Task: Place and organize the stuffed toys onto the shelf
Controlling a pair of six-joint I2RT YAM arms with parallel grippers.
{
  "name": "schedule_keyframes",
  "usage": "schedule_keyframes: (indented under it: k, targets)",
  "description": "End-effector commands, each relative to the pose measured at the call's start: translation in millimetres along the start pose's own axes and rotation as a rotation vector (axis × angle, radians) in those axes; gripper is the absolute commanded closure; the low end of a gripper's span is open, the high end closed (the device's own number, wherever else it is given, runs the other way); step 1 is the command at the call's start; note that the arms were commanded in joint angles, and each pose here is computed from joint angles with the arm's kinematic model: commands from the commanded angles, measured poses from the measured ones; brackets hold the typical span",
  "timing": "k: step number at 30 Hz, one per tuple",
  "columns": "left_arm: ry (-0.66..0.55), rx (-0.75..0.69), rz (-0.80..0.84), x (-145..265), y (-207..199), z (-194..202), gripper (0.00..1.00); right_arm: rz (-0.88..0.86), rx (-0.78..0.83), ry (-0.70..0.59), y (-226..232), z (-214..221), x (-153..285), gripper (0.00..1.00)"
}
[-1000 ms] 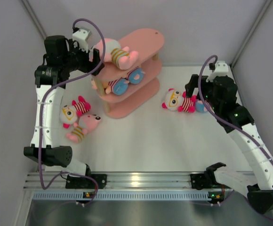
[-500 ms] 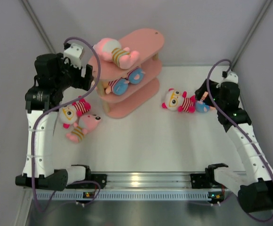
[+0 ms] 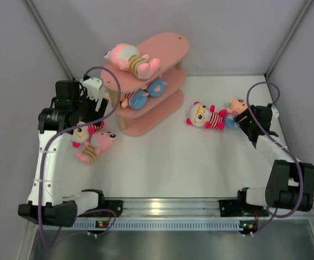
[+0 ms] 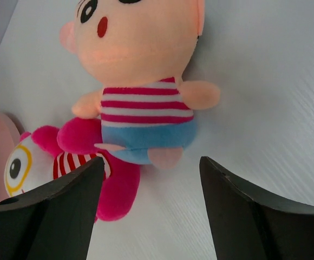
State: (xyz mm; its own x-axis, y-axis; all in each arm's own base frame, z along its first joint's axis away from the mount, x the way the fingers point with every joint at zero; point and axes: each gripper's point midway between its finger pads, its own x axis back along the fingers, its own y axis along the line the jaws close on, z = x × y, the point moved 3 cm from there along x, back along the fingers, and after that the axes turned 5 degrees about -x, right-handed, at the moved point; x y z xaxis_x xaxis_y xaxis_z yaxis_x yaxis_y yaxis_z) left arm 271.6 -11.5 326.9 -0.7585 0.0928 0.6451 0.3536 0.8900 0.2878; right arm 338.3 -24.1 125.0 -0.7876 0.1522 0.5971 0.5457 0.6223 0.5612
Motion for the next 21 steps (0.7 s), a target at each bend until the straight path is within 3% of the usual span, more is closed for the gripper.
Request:
schedule_keyframes:
  k: [1, 10, 12, 13, 14, 16, 17, 21]
  targets:
    - [0.027, -0.014, -0.065, 4, 10, 5, 0.13, -0.087, -0.125, -0.11, 24, -27, -18, 0.29]
    - [0.066, -0.019, -0.117, -3, 22, 1, 0.14, -0.002, -0.166, -0.028, 13, -10, -65, 0.31]
    - [0.084, -0.022, -0.132, -6, 26, 1, 0.14, 0.024, -0.176, -0.036, 5, -6, -70, 0.37]
    - [0.081, -0.023, -0.142, -5, 28, -1, 0.14, 0.027, -0.172, -0.035, 4, -5, -72, 0.42]
    - [0.086, -0.024, -0.145, -7, 29, -1, 0.14, 0.031, -0.164, -0.028, 1, -3, -76, 0.6]
    - [0.098, -0.027, -0.158, -9, 32, -2, 0.14, 0.026, -0.149, -0.023, 3, -4, -78, 0.82]
    - [0.102, -0.027, -0.163, -9, 33, -2, 0.14, 0.024, -0.125, -0.027, 3, -5, -77, 1.0]
    - [0.129, -0.035, -0.195, -10, 39, -1, 0.14, -0.012, 0.016, -0.101, 17, -33, -56, 1.0]
